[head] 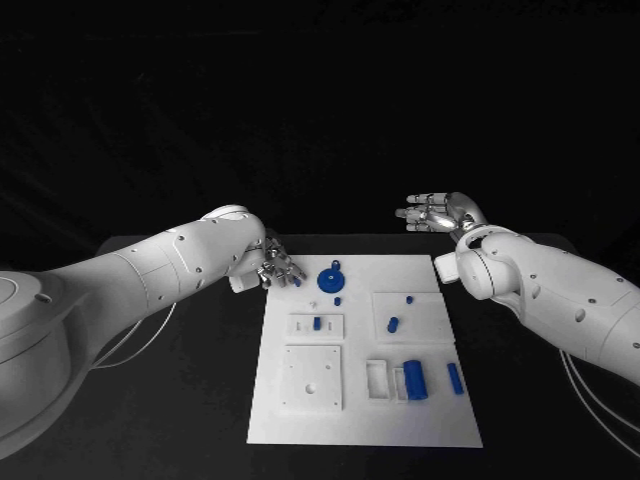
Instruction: Assemble the parts on the task board
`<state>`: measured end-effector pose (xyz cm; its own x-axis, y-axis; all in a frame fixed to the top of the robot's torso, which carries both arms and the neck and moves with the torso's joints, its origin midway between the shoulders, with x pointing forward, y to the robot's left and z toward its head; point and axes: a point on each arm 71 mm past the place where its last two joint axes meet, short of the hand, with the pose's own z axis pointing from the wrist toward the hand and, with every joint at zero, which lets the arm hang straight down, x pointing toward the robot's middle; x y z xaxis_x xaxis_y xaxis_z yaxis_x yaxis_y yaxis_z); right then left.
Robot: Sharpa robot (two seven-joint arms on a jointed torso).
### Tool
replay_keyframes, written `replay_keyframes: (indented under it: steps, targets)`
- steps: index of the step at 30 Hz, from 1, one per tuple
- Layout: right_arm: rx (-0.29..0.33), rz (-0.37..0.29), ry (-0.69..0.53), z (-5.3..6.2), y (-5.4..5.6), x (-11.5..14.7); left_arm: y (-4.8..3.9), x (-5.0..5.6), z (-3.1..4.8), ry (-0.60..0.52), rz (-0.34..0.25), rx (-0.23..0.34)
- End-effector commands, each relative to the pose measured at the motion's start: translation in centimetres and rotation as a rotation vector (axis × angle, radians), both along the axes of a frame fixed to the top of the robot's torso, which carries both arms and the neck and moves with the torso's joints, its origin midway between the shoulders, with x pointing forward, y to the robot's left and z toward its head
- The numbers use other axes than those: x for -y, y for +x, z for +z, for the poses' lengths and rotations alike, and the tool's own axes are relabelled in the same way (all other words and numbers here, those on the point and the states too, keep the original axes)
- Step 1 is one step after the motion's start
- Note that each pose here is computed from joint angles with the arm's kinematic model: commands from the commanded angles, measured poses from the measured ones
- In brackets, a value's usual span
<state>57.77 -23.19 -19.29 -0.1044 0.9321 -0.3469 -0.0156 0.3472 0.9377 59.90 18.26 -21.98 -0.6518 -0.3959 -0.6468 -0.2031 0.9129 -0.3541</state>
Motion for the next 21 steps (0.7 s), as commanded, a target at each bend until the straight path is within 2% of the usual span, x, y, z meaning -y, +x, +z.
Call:
replay_keyframes:
  steps: [1,12,21]
  targets:
    - [-0.003,0.019,-0.001,0.01,0.00,-0.22,-0.14,0.35,-0.24,-0.015,-0.011,-0.016]
    - [-0.008,0.022,-0.001,-0.03,0.01,-0.22,-0.17,0.55,-0.19,-0.041,-0.006,-0.003]
    - [-0.009,0.017,-0.004,-0.05,0.01,0.09,-0.56,0.30,-0.18,-0.085,0.037,0.006]
